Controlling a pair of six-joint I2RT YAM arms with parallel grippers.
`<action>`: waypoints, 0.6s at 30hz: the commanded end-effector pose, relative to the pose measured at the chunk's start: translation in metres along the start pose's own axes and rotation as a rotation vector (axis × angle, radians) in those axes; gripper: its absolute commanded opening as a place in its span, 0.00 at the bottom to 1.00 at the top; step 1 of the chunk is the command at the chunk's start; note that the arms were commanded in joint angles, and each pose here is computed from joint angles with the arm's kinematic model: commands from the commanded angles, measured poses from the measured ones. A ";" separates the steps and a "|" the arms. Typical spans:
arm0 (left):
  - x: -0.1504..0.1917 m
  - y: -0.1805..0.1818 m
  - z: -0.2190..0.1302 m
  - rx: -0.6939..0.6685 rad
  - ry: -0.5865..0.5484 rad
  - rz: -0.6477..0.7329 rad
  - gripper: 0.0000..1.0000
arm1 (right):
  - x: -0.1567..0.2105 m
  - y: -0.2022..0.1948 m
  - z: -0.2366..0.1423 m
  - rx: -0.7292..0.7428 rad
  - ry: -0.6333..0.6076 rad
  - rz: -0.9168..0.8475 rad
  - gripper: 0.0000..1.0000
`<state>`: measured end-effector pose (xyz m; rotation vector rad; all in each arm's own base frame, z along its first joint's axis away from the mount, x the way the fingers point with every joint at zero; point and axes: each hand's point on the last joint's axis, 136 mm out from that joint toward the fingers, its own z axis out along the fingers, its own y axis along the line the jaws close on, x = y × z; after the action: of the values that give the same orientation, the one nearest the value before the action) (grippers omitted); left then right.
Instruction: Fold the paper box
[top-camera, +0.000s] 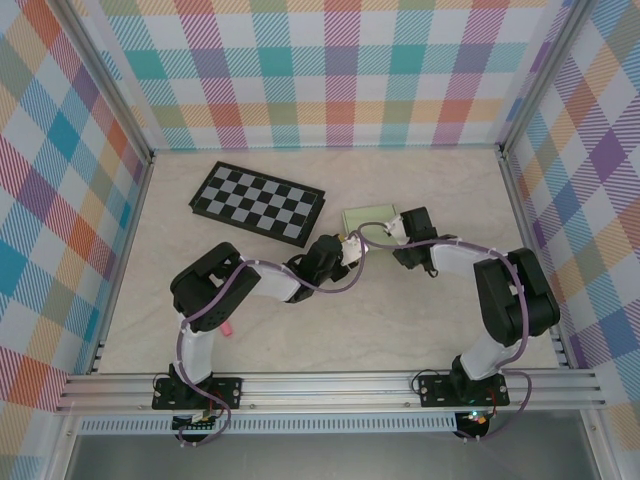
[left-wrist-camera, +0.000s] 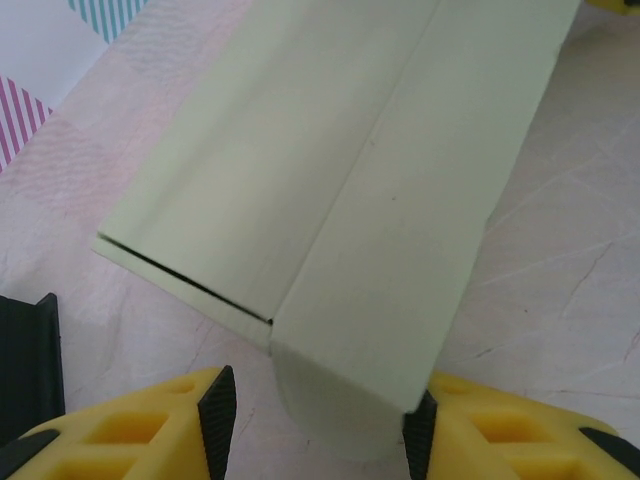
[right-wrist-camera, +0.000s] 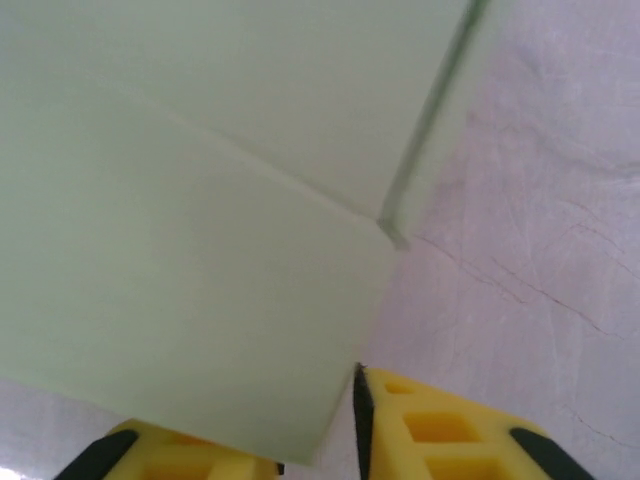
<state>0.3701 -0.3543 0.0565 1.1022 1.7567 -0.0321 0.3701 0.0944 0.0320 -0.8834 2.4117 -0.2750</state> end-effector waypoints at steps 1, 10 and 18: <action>-0.003 0.008 0.006 -0.031 0.006 -0.031 0.48 | -0.024 -0.006 -0.009 -0.012 -0.083 0.071 0.21; -0.001 0.026 0.008 -0.101 0.032 -0.083 0.42 | -0.036 0.000 -0.028 -0.070 -0.172 0.167 0.08; -0.034 0.055 -0.025 -0.115 -0.016 -0.273 0.32 | -0.041 0.006 -0.061 -0.160 -0.164 0.273 0.07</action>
<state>0.3834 -0.3378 0.0632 0.9259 1.8796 -0.0185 0.3673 0.1200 0.0828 -0.6668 2.3496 -0.0048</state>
